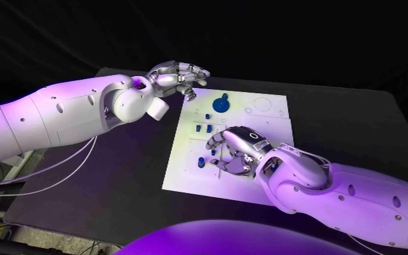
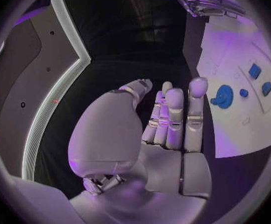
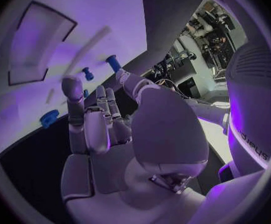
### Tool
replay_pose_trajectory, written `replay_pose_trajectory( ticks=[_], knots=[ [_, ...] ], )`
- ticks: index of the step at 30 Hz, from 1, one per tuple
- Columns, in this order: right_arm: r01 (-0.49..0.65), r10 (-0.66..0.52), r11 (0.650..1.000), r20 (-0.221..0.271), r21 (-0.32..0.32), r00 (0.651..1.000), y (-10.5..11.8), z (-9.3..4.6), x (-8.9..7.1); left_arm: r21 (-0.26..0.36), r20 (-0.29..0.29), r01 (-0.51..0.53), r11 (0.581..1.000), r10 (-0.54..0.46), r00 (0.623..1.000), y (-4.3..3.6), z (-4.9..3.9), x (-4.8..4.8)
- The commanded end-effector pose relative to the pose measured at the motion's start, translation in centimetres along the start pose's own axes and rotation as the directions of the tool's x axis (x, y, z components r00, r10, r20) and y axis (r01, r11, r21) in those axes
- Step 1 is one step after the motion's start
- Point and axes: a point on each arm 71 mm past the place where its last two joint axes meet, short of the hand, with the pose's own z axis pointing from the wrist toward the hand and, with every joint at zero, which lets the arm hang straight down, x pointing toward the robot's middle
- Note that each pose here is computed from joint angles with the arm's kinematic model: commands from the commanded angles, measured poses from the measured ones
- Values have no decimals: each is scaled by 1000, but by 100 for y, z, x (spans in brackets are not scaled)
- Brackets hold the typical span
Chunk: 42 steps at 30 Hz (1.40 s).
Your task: Assemble the parts on the task board
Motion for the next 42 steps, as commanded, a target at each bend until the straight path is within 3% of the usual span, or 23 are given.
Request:
replay_pose_trajectory(
  ticks=[1,5,8,11,13,17,23,30,42],
  knots=[
    [-204,199,978,126,31,972,-128,-88,-258,4,-13,7,1000,-7,1000,-8,-3,6],
    [-350,323,921,166,173,932,-423,-268,-512,1,-7,2,1000,-2,1000,-2,-15,-18],
    [-433,397,850,175,300,901,-655,-451,-659,-3,-3,0,1000,0,1000,12,-28,-34],
    [-469,431,785,186,404,883,-848,-677,-751,-6,-4,-1,1000,1,1000,32,-40,-34],
    [-454,423,764,177,457,889,-938,-824,-775,-7,-5,0,1000,0,1000,46,-47,-32],
    [-384,379,759,123,525,917,-1031,-1088,-750,-8,-2,-2,1000,2,1000,71,-58,-33],
    [-239,255,790,52,564,965,-1074,-1274,-638,-9,-7,-2,1000,2,1000,104,-65,-6],
    [-168,184,788,34,592,982,-1088,-1334,-500,-7,-14,4,1000,-4,1000,126,-78,31],
    [-101,131,785,-5,611,991,-997,-1266,-365,-21,-20,0,1000,0,1000,147,-99,21]
  ],
)
